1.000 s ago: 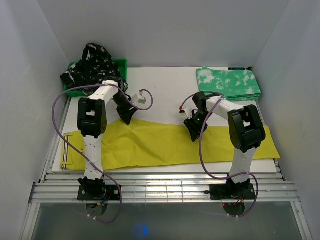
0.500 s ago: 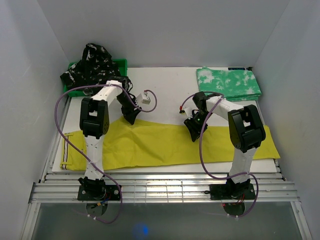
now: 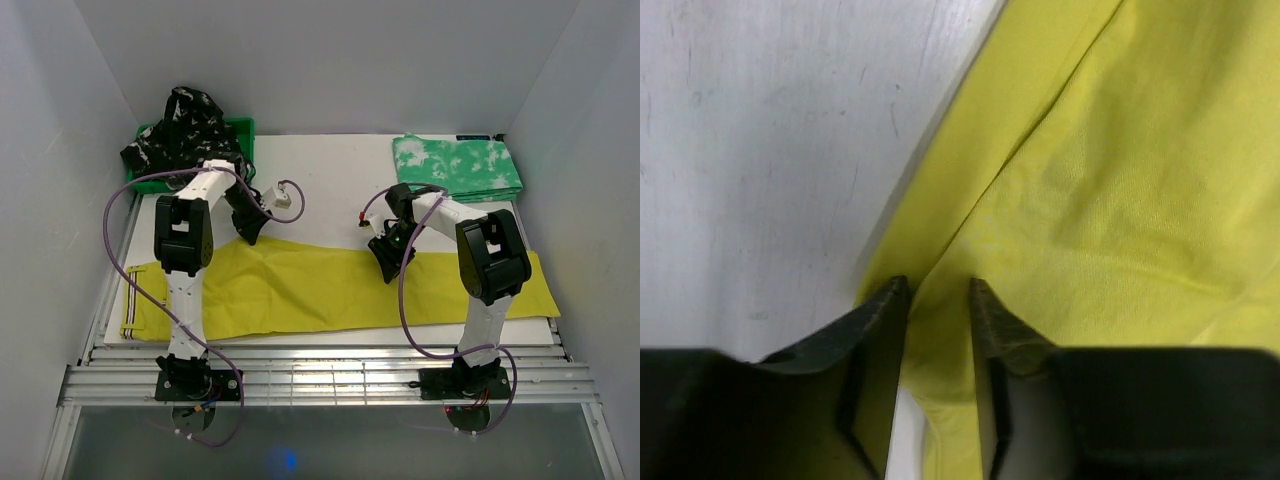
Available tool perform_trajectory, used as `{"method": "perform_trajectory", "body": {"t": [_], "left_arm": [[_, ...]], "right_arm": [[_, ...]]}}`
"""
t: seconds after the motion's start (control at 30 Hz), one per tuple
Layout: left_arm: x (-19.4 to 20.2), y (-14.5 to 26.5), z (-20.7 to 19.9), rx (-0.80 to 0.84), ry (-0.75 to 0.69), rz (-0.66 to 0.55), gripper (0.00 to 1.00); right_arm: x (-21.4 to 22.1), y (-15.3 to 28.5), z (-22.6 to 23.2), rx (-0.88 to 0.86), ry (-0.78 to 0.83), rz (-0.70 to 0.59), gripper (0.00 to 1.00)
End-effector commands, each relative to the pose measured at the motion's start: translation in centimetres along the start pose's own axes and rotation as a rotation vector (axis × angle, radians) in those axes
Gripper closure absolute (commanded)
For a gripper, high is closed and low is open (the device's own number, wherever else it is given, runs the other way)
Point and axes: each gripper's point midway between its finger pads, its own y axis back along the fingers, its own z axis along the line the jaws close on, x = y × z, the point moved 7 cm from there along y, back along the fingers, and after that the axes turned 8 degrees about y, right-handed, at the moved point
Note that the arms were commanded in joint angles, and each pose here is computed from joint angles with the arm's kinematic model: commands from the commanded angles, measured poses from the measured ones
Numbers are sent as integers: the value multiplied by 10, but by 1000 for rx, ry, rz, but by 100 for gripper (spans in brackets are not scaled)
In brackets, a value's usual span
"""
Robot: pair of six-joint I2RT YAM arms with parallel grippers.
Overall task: Fold and stack the trousers
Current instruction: Fold the trousers
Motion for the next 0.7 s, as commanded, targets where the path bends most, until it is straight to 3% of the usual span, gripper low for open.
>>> {"method": "perform_trajectory", "body": {"t": [0.0,0.2,0.5,0.67], "left_arm": [[0,12,2,-17,-24,-4,64],[-9,20,9,-55,-21,-45,100],[-9,54,44,-228,38,-137,100],[1,48,58,-285,79,-120,100]], "right_arm": [[16,-18,-8,12,-9,89,58],[18,-19,-9,18,-10,99,58],[24,-21,-8,25,-19,113,59],[25,-20,-9,39,-21,115,59]]}}
